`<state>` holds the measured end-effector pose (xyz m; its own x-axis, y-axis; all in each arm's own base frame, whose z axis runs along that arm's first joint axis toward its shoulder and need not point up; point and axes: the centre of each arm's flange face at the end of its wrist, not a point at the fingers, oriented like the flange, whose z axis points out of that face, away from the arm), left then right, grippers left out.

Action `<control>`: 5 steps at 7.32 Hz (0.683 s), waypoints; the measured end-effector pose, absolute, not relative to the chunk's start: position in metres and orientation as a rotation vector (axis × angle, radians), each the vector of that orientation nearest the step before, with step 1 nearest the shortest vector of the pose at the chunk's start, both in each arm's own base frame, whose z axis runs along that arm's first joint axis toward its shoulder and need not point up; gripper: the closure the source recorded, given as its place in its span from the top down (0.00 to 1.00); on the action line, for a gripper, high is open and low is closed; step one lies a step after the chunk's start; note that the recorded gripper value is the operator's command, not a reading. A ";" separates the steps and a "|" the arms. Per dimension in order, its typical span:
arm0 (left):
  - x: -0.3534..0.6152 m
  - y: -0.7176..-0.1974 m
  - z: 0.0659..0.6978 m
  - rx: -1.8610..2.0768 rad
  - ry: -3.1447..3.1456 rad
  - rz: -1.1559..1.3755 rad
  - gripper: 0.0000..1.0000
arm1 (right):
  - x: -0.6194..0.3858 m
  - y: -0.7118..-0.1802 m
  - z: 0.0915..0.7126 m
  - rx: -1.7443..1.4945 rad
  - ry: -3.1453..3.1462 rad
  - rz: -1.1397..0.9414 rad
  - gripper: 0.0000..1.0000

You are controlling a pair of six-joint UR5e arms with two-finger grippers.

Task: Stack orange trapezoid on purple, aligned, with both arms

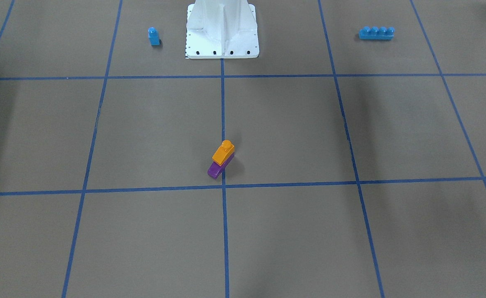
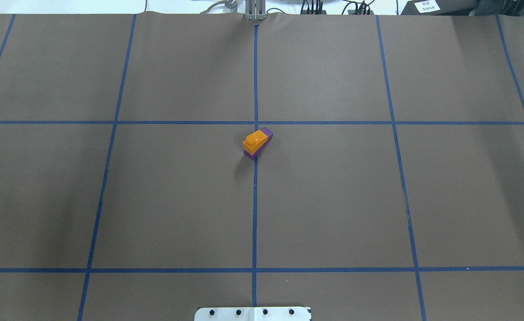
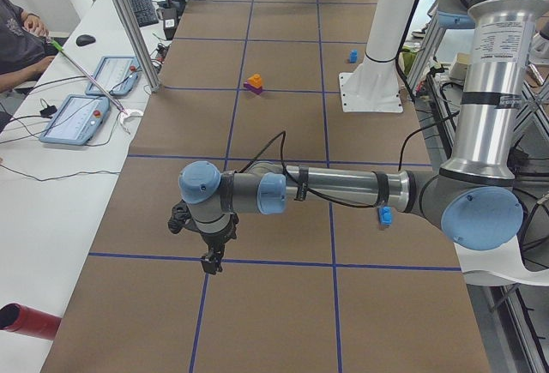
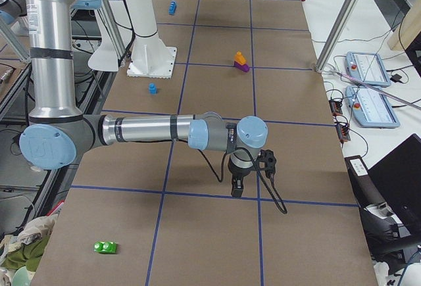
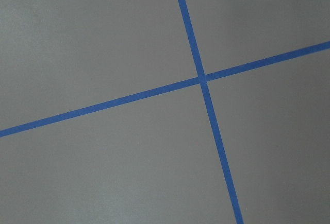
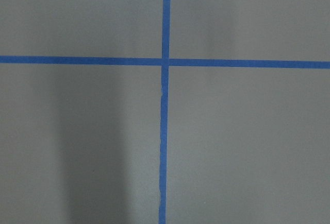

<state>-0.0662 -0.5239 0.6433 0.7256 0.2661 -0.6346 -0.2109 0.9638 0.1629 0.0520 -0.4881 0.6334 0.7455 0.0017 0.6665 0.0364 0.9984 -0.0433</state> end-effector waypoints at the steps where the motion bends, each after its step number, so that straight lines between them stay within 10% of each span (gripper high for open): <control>1: -0.066 -0.524 0.643 0.082 0.712 0.263 1.00 | 0.052 -0.488 0.633 -0.055 -0.730 -0.018 1.00; 5: -0.066 -0.525 0.643 0.081 0.712 0.260 1.00 | 0.053 -0.486 0.636 -0.059 -0.730 -0.015 1.00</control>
<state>-0.0659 -0.5245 0.6426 0.7265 0.2632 -0.6348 -0.2084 0.9646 0.1614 0.0529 -0.4859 0.6358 0.7453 0.0066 0.6667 0.0346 0.9982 -0.0485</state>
